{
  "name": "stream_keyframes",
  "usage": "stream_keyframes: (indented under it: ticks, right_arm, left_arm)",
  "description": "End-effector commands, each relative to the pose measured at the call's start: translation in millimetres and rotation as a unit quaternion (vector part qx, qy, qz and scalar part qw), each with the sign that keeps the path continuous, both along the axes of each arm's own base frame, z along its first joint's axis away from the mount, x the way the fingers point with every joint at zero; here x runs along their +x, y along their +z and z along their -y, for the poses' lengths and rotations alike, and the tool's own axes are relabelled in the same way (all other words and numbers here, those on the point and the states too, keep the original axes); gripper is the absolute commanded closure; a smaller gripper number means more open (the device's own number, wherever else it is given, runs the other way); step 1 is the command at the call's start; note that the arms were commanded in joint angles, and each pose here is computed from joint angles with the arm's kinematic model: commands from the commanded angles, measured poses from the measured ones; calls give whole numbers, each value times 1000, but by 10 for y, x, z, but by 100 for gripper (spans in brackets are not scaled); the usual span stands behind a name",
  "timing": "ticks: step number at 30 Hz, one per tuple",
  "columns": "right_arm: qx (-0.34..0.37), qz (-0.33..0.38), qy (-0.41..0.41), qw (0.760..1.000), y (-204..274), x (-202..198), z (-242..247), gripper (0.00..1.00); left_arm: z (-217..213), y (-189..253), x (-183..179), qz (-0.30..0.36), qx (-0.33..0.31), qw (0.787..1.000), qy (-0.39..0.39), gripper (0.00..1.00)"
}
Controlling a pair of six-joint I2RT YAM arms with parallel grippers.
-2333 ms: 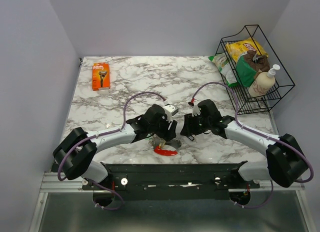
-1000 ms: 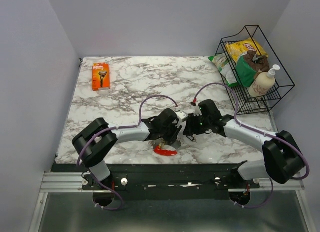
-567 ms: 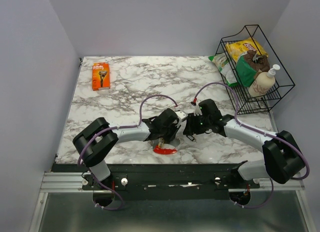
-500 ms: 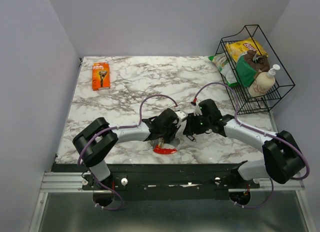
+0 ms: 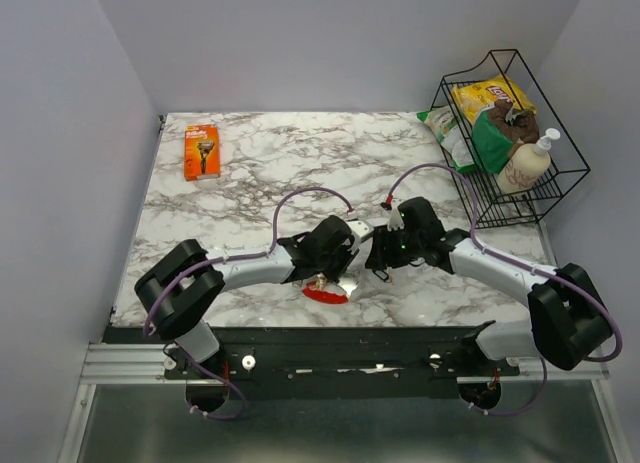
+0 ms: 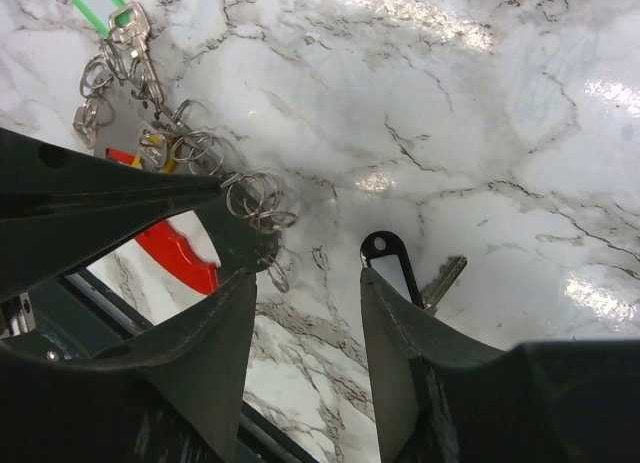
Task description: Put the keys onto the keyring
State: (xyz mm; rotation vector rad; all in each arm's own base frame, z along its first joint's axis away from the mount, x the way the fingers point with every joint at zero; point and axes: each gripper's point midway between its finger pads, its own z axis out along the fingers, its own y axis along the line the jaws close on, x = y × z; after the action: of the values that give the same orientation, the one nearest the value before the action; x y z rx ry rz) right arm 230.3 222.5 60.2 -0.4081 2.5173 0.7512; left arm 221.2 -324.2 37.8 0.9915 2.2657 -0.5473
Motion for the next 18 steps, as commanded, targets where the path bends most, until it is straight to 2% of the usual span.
stream_keyframes:
  ticks: [1,11,18]
  right_arm:
    - [19,32,20,999,173,38,-71,46]
    - [76,120,92,986,625,-42,-173,46]
    - [122,190,139,964,988,-162,-229,45]
  left_arm:
    - [-72,227,-44,23,-20,999,-16,100]
    - [-59,521,-340,17,-100,991,-89,100]
    - [-82,867,-410,57,-158,980,-106,100]
